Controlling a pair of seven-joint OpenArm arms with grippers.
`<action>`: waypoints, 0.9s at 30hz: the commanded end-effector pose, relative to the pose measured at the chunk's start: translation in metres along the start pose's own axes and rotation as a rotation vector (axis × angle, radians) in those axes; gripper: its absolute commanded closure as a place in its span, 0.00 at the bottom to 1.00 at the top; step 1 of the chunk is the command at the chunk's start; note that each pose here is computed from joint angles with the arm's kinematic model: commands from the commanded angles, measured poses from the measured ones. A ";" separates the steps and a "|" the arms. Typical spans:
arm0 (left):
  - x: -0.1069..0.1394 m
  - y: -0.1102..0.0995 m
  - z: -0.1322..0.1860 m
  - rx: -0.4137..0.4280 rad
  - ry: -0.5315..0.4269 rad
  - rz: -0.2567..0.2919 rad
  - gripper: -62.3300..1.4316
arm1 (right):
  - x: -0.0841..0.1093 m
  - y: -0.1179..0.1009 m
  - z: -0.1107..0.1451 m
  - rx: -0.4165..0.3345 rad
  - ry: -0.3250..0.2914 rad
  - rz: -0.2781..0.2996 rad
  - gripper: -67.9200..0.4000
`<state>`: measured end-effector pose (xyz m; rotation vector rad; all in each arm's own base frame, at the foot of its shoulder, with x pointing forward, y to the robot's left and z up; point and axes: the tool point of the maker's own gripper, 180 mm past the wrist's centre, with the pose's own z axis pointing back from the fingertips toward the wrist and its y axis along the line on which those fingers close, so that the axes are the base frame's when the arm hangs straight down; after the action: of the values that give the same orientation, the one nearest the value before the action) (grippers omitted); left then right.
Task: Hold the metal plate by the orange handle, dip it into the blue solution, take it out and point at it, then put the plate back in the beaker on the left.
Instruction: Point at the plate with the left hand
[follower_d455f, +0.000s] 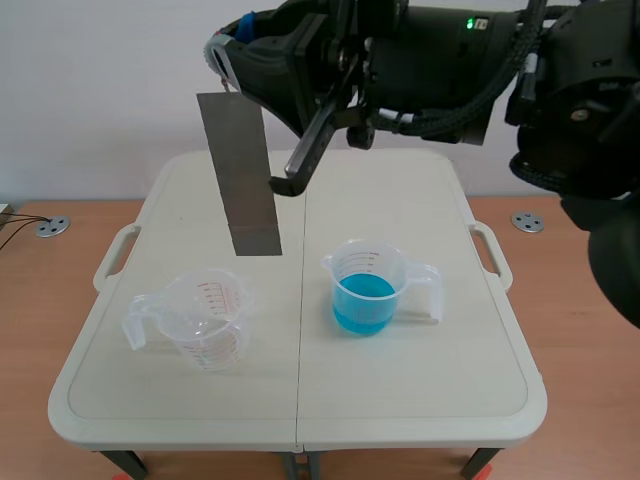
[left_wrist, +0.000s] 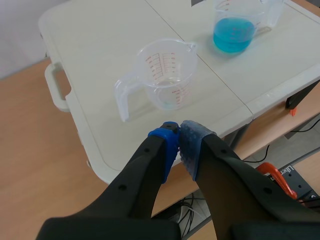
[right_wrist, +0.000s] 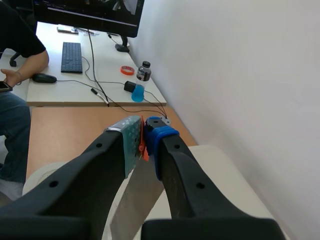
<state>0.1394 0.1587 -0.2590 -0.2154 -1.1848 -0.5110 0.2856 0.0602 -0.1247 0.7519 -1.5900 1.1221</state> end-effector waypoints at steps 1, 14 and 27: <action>0.008 0.000 -0.001 -0.004 -0.035 0.003 0.90 | 0.013 -0.006 0.007 -0.014 -0.031 0.020 0.98; 0.034 0.016 -0.025 0.008 -0.125 -0.057 0.90 | 0.015 -0.036 0.057 -0.117 0.023 0.035 0.98; 0.057 0.017 -0.061 -0.028 -0.166 -0.116 0.90 | 0.015 -0.067 0.089 -0.226 0.078 0.073 0.98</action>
<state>0.2118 0.1360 -0.2339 -0.2039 -1.3312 -0.6232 0.3100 -0.0480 -0.1068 0.4881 -1.6226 0.9752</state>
